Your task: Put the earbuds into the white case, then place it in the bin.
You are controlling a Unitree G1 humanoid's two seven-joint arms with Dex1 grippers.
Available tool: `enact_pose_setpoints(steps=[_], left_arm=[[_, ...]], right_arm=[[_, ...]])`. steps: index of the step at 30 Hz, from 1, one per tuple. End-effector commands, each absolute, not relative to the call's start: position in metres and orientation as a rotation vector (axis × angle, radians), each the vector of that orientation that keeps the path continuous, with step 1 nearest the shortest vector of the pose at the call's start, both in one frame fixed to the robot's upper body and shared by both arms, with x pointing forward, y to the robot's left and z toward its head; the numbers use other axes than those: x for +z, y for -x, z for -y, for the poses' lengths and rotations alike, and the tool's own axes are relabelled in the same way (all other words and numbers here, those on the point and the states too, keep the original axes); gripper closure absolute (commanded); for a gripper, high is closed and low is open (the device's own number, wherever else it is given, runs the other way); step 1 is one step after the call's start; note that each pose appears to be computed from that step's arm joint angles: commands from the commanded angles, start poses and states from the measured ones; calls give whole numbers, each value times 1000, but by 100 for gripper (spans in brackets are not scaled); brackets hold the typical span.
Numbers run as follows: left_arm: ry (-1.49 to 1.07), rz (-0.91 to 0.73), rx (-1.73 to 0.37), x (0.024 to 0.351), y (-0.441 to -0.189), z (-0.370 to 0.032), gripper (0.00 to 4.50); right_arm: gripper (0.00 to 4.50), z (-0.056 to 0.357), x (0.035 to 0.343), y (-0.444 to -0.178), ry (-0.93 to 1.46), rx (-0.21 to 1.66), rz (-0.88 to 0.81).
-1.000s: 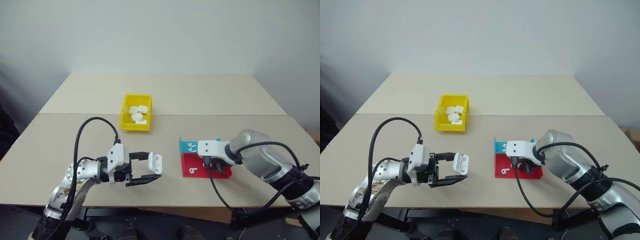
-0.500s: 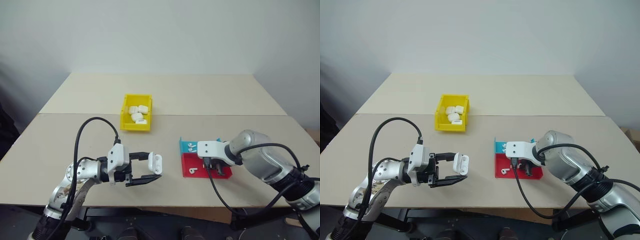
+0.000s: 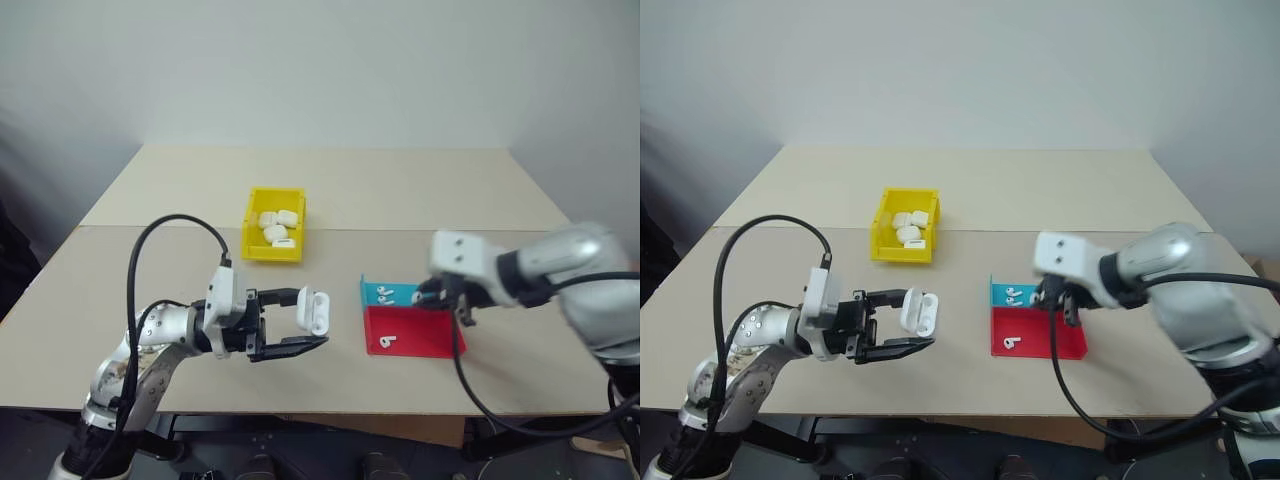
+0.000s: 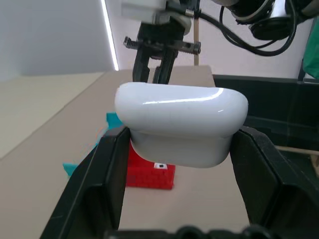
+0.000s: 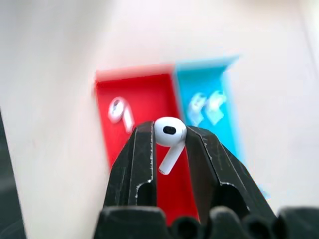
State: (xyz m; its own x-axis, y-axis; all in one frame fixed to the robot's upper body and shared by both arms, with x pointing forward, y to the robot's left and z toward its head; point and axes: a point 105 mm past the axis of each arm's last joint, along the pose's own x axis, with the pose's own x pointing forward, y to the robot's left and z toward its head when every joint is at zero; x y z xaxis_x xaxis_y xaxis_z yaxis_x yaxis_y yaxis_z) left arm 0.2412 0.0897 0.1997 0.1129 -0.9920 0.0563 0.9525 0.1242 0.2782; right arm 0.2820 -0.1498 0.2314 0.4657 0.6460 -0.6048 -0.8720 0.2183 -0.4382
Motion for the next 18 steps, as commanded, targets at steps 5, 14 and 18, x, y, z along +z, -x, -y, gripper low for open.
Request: enact_pose_setpoints(steps=[5, 14, 18], left_arm=[[-208, 348, -1544, 236, -235, -75, 175], [-271, 320, -1551, 262, -255, -55, 175], [-299, 272, -1534, 272, -257, -53, 175]], right_arm=[[355, 134, 315, -248, 531, 1171, 347], [355, 114, 337, -235, 322, 1251, 793], [355, 106, 330, -238, 329, 1279, 822]])
